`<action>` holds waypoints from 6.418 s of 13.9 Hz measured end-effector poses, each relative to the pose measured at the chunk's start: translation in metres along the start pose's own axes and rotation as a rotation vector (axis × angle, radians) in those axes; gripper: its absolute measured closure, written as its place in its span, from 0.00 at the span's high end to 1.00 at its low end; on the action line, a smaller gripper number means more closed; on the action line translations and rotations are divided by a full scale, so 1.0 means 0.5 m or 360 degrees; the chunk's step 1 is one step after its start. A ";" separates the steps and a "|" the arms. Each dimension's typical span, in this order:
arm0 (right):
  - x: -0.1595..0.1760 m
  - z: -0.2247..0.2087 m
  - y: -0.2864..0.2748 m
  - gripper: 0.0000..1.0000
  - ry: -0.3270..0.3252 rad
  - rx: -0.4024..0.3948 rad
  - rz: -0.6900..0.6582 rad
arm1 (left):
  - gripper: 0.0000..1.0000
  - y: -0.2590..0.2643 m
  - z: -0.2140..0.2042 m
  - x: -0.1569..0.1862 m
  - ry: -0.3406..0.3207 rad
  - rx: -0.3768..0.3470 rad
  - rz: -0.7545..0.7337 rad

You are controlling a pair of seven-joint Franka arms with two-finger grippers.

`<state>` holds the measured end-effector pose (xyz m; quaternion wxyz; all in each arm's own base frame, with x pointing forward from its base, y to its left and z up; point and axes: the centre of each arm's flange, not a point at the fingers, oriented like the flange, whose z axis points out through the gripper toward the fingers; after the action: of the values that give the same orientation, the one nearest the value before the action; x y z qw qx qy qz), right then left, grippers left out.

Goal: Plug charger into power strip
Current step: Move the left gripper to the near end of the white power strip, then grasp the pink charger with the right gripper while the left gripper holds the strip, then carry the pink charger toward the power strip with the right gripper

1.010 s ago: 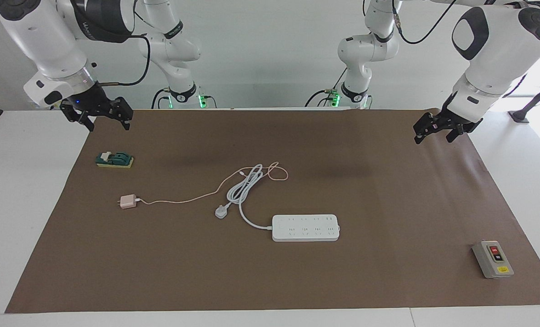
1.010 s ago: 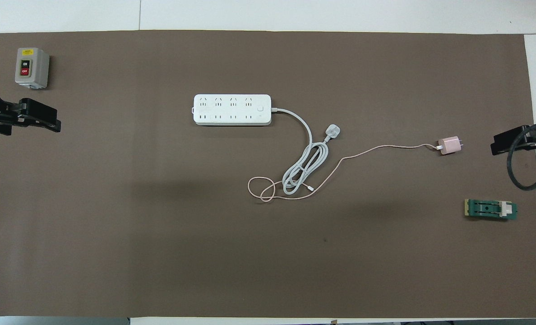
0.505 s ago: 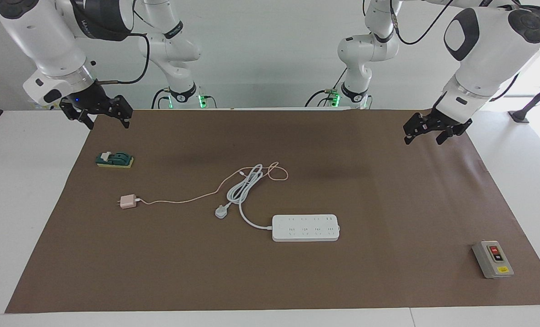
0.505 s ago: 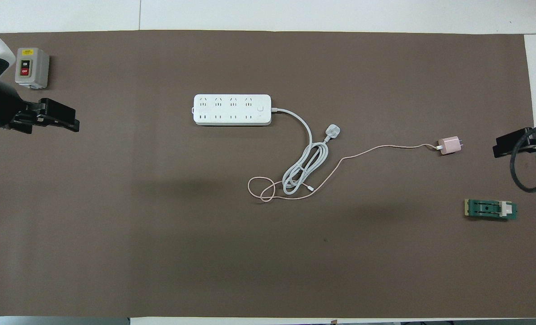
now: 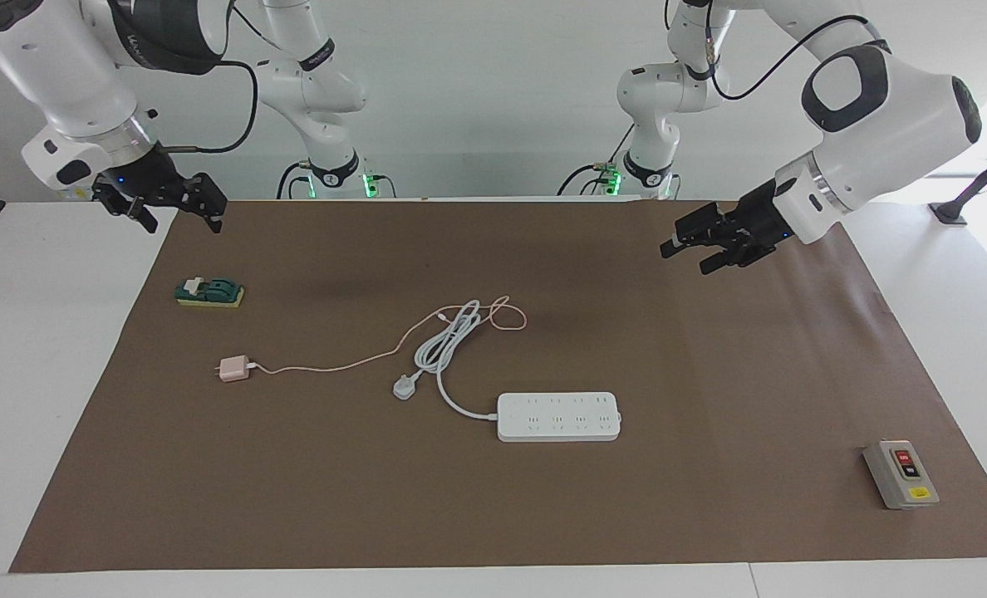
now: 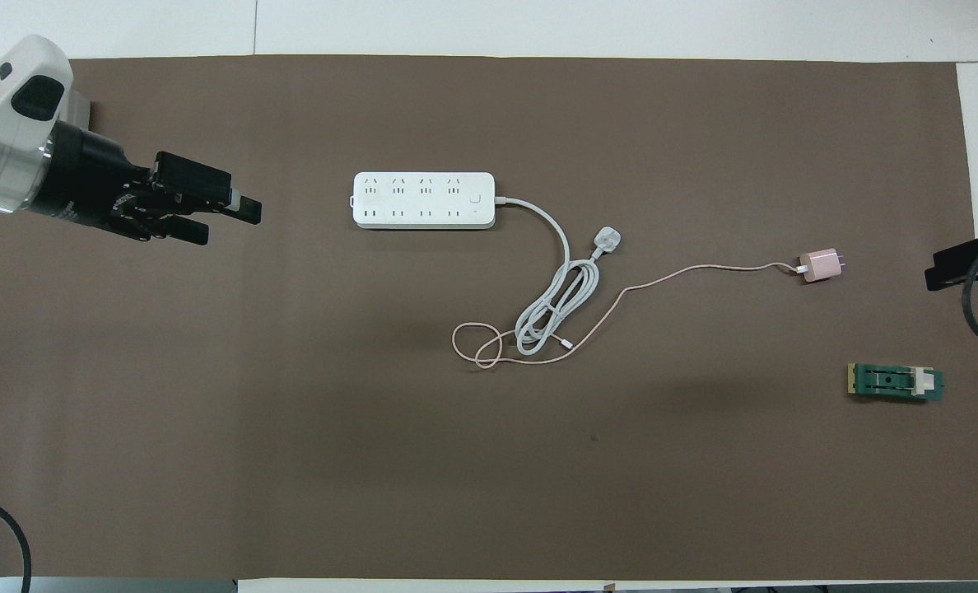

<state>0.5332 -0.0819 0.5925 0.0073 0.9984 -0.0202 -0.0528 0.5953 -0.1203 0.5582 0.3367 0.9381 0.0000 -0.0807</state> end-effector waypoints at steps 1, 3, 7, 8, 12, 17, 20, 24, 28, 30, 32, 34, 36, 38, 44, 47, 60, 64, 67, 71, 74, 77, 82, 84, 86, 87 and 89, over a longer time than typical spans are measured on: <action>-0.003 0.014 0.023 1.00 -0.0021 0.0021 0.0037 | 1.00 -0.004 0.017 0.015 -0.0019 -0.0130 -0.0022; -0.008 0.051 0.064 1.00 -0.0074 0.0095 0.0169 | 1.00 -0.036 0.056 0.053 -0.0064 -0.0388 -0.0056; 0.029 0.173 0.130 1.00 -0.0260 0.0290 0.0624 | 1.00 -0.135 0.169 0.112 -0.0115 -0.0862 -0.0058; 0.045 0.212 0.143 1.00 -0.0312 0.0341 0.0743 | 1.00 -0.158 0.201 0.118 -0.0121 -0.0917 -0.0043; 0.097 0.340 0.188 1.00 -0.0476 0.0578 0.1250 | 1.00 -0.233 0.325 0.093 -0.0101 -0.1149 0.0032; 0.130 0.503 0.255 1.00 -0.0682 0.0850 0.1574 | 1.00 -0.277 0.391 0.081 0.0106 -0.1235 0.0019; 0.154 0.543 0.263 1.00 -0.0745 0.1004 0.1696 | 1.00 -0.267 0.400 0.093 0.0215 -0.1239 0.0007; 0.175 0.579 0.259 1.00 -0.0793 0.1002 0.1736 | 1.00 -0.259 0.491 0.095 0.0229 -0.1321 0.0060; 0.221 0.663 0.260 1.00 -0.0848 0.0954 0.1727 | 1.00 -0.253 0.548 0.106 0.0214 -0.1398 0.0053; 0.236 0.684 0.263 1.00 -0.0854 0.0949 0.1727 | 1.00 -0.242 0.548 0.108 0.0212 -0.1407 0.0066; 0.243 0.691 0.264 1.00 -0.0847 0.0971 0.1722 | 1.00 -0.234 0.546 0.110 0.0215 -0.1418 0.0072; 0.244 0.691 0.264 1.00 -0.0840 0.0983 0.1707 | 1.00 -0.232 0.548 0.111 0.0214 -0.1422 0.0074; 0.243 0.691 0.266 0.96 -0.0838 0.0984 0.1707 | 1.00 -0.227 0.559 0.111 0.0199 -0.1431 0.0072; 0.237 0.692 0.275 0.72 -0.0842 0.0989 0.1716 | 1.00 -0.223 0.562 0.113 0.0193 -0.1439 0.0076; 0.231 0.693 0.276 0.51 -0.0814 0.1012 0.1674 | 1.00 -0.213 0.567 0.110 0.0151 -0.1472 0.0072; 0.238 0.688 0.265 0.51 -0.0813 0.1002 0.1706 | 1.00 -0.213 0.567 0.109 0.0149 -0.1475 0.0073; 0.333 0.480 -0.215 0.51 -0.0885 0.1023 0.1946 | 1.00 -0.214 0.535 0.128 0.0144 -0.1382 0.0179; 0.332 0.442 -0.392 0.51 -0.0835 0.1028 0.2021 | 1.00 -0.210 0.530 0.131 0.0151 -0.1382 0.0189; 0.318 0.413 -0.521 0.51 -0.0768 0.1036 0.2085 | 1.00 -0.210 0.530 0.131 0.0152 -0.1382 0.0190; 0.286 0.389 -0.679 0.51 -0.0693 0.1077 0.2184 | 1.00 -0.210 0.530 0.132 0.0152 -0.1381 0.0191; 0.263 0.365 -0.758 0.51 -0.0679 0.1113 0.2204 | 1.00 -0.212 0.529 0.132 0.0156 -0.1380 0.0193; 0.235 0.357 -0.822 0.51 -0.0669 0.1121 0.2164 | 1.00 -0.224 0.525 0.135 0.0172 -0.1372 0.0202; 0.204 0.359 -0.876 0.51 -0.0682 0.1098 0.2099 | 1.00 -0.239 0.540 0.137 0.0169 -0.1373 0.0199; 0.202 0.357 -0.882 0.51 -0.0671 0.1108 0.2096 | 1.00 -0.239 0.541 0.136 0.0170 -0.1373 0.0205; 0.203 0.355 -0.882 0.51 -0.0658 0.1122 0.2100 | 1.00 -0.238 0.540 0.137 0.0171 -0.1373 0.0207; 0.202 0.355 -0.885 0.51 -0.0659 0.1121 0.2097 | 1.00 -0.237 0.540 0.137 0.0171 -0.1374 0.0208; 0.202 0.356 -0.885 0.51 -0.0659 0.1119 0.2096 | 1.00 -0.233 0.541 0.136 0.0167 -0.1378 0.0213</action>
<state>0.6319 0.3540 0.3974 -0.2840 0.6939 -0.6262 -0.2136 0.6151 -0.2046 0.2685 0.7028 0.7113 -0.0098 -0.0036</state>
